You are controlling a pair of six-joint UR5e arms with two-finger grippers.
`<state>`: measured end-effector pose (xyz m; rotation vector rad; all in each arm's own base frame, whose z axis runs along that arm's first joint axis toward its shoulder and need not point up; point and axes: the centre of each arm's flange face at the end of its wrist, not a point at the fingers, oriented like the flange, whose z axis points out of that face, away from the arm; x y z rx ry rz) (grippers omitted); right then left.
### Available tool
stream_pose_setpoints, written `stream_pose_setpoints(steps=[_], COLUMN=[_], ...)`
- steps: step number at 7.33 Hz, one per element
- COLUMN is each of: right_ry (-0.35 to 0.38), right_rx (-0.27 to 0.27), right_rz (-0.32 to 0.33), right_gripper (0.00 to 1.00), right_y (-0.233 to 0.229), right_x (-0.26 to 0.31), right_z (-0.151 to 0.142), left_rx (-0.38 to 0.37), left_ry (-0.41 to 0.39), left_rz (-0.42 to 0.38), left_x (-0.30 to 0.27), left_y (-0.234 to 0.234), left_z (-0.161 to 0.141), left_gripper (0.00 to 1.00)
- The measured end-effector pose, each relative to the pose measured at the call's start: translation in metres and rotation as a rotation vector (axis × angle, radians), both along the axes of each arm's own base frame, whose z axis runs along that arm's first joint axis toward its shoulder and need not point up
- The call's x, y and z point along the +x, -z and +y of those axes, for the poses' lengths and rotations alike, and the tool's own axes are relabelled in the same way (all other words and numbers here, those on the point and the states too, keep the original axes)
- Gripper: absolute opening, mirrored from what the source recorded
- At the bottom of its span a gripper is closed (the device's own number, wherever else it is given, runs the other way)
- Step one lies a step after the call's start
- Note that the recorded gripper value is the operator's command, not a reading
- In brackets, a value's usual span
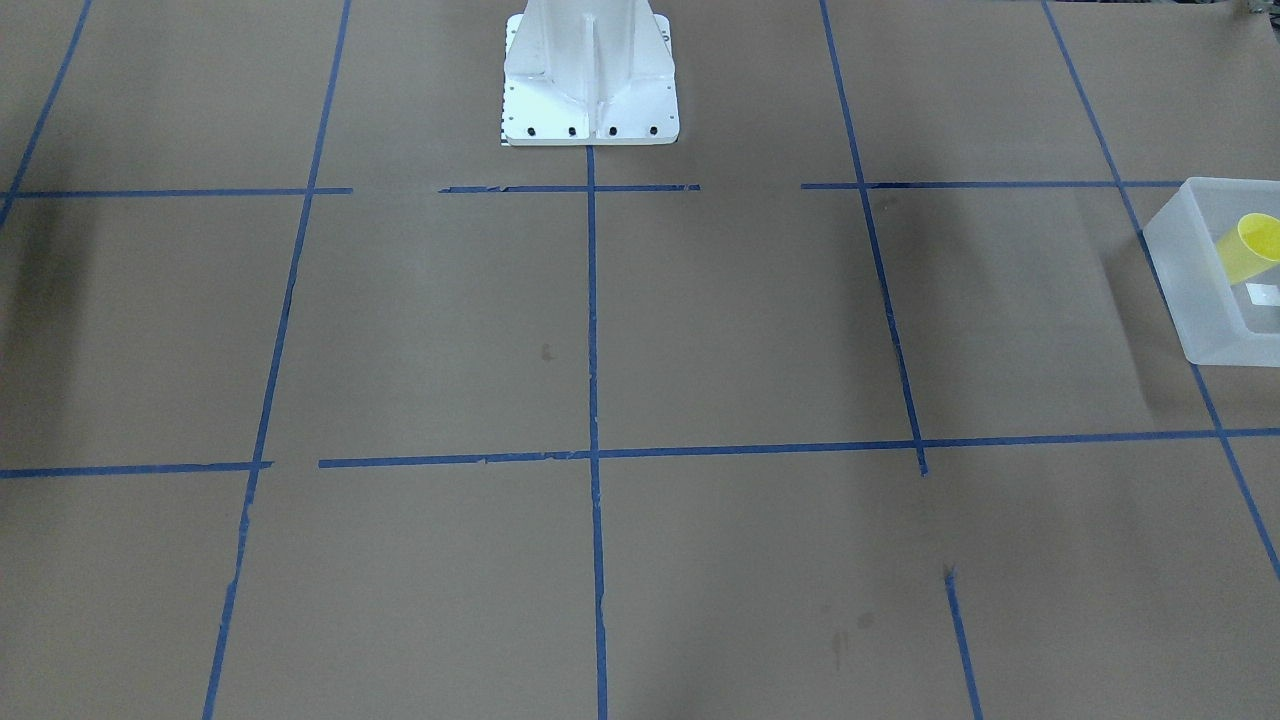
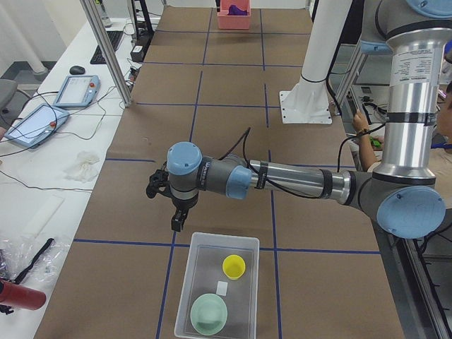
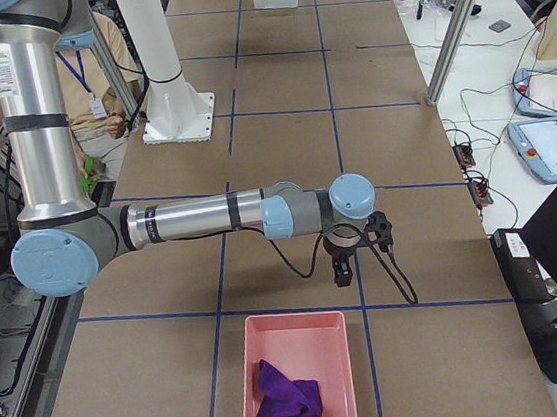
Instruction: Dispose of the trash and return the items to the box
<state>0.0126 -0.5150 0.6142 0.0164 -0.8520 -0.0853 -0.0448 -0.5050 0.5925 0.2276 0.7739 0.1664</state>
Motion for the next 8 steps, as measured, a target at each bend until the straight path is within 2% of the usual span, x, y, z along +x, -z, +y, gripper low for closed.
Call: stream_pose_setpoints(steps=[8], right_ry=[-0.005], right_rx=[-0.028], right_rz=[0.0], right_gripper=[1.0], right_y=[-0.015], right_x=[0.003], right_z=[0.0], left_rx=[-0.022], left_ry=[0.0], left_rz=[-0.005], left_x=[0.0], left_y=[-0.012], left_z=[-0.001], left_gripper=[1.0])
